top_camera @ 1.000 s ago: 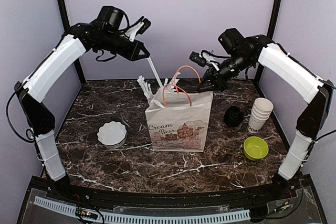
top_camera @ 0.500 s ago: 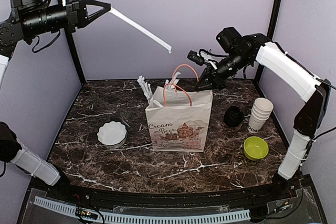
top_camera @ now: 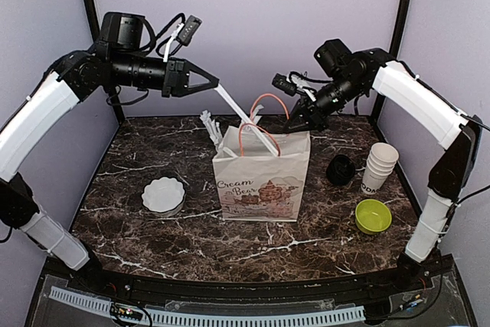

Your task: Pack the takeout coffee

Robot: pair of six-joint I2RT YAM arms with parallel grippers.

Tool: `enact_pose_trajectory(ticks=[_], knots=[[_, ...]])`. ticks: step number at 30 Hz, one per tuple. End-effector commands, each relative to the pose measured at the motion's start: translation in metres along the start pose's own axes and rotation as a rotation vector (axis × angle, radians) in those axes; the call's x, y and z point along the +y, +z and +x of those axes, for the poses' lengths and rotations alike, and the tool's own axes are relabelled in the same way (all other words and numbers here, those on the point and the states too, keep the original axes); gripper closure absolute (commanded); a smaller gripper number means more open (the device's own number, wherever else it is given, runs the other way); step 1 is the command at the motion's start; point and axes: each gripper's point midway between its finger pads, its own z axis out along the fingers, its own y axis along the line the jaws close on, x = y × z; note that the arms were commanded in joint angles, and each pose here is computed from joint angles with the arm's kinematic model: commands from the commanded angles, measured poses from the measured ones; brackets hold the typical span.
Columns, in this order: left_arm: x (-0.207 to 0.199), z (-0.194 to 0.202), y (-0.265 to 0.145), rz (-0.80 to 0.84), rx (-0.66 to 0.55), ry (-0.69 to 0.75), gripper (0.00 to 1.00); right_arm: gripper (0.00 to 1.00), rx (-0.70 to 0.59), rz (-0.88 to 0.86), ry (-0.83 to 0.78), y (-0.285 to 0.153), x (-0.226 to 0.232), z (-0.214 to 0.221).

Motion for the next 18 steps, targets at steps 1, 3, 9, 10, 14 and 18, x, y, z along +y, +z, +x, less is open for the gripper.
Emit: enact_pose_trajectory(ticks=[1,3,9,10,14,18], knots=[[-0.022,-0.009,0.027,0.143,-0.069,0.007,1.0,0.98,-0.006,0.001,-0.001,0.0,0.003,-0.006],[-0.022,-0.002,0.044,0.166,-0.063,-0.01,1.0,0.98,-0.004,0.007,0.001,0.001,0.001,-0.006],[-0.001,0.028,0.08,0.123,-0.01,-0.087,1.0,0.95,-0.009,0.03,0.012,-0.001,-0.002,-0.008],[0.002,0.033,0.081,0.112,0.006,-0.098,1.0,0.94,-0.008,0.034,0.016,-0.002,-0.003,-0.008],[0.013,0.052,0.086,0.059,0.077,-0.12,0.8,0.81,-0.015,0.037,0.023,-0.004,-0.003,-0.01],[0.025,0.049,0.078,-0.047,0.12,-0.083,0.52,0.66,-0.036,0.06,0.019,-0.015,-0.007,-0.016]])
